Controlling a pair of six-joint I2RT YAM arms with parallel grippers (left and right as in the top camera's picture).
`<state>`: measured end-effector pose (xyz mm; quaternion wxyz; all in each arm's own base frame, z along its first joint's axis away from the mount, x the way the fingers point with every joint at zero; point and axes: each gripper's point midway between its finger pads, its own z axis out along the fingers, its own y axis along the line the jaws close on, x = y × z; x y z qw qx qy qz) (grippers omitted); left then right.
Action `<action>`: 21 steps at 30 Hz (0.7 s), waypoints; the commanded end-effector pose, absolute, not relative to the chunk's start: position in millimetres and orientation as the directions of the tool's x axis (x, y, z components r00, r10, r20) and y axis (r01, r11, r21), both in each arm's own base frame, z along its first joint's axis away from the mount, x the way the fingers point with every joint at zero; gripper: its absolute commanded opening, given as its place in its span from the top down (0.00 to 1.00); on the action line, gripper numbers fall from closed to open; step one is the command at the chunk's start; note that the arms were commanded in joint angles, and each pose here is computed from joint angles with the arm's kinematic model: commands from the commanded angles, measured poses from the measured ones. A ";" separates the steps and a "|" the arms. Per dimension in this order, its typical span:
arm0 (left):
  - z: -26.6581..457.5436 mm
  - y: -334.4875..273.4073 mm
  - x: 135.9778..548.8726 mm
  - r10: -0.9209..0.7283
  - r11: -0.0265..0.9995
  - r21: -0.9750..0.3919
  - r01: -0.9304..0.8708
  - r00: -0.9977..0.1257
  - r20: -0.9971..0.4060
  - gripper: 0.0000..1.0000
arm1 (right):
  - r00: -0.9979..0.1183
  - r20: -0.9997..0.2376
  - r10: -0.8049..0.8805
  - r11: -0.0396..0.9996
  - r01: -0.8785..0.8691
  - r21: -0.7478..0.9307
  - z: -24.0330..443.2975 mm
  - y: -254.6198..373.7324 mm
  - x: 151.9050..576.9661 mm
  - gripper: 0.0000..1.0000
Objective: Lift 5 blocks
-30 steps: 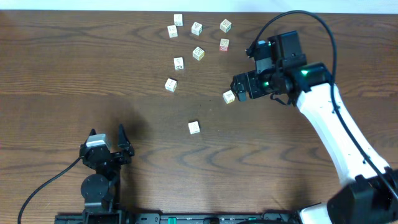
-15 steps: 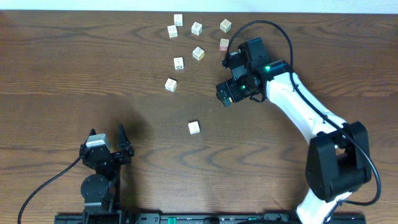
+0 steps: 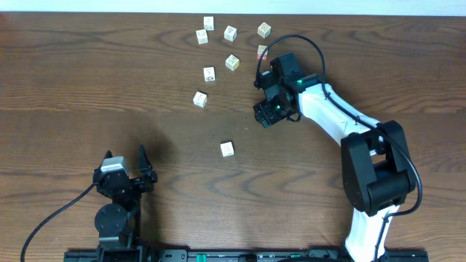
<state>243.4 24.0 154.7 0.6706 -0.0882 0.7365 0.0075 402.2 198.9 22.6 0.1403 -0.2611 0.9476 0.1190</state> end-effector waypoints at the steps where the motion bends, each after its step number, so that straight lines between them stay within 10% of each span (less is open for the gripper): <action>1: 137.8 25.0 242.4 -0.122 0.983 -0.101 -0.152 -0.134 -0.983 0.24 | -0.815 -0.321 -0.483 0.829 -0.543 0.132 13.8 200.7 402.4 0.31; 11: 137.8 25.0 242.4 -0.122 0.983 -0.101 -0.152 -0.134 -0.983 0.24 | -0.805 -0.350 -0.479 0.828 -0.547 0.126 15.6 203.9 409.3 0.64; 21: 137.7 25.1 242.4 -0.122 0.983 -0.101 -0.152 -0.134 -0.983 0.24 | -0.810 -0.335 -0.481 0.831 -0.543 0.119 13.9 201.0 406.9 0.46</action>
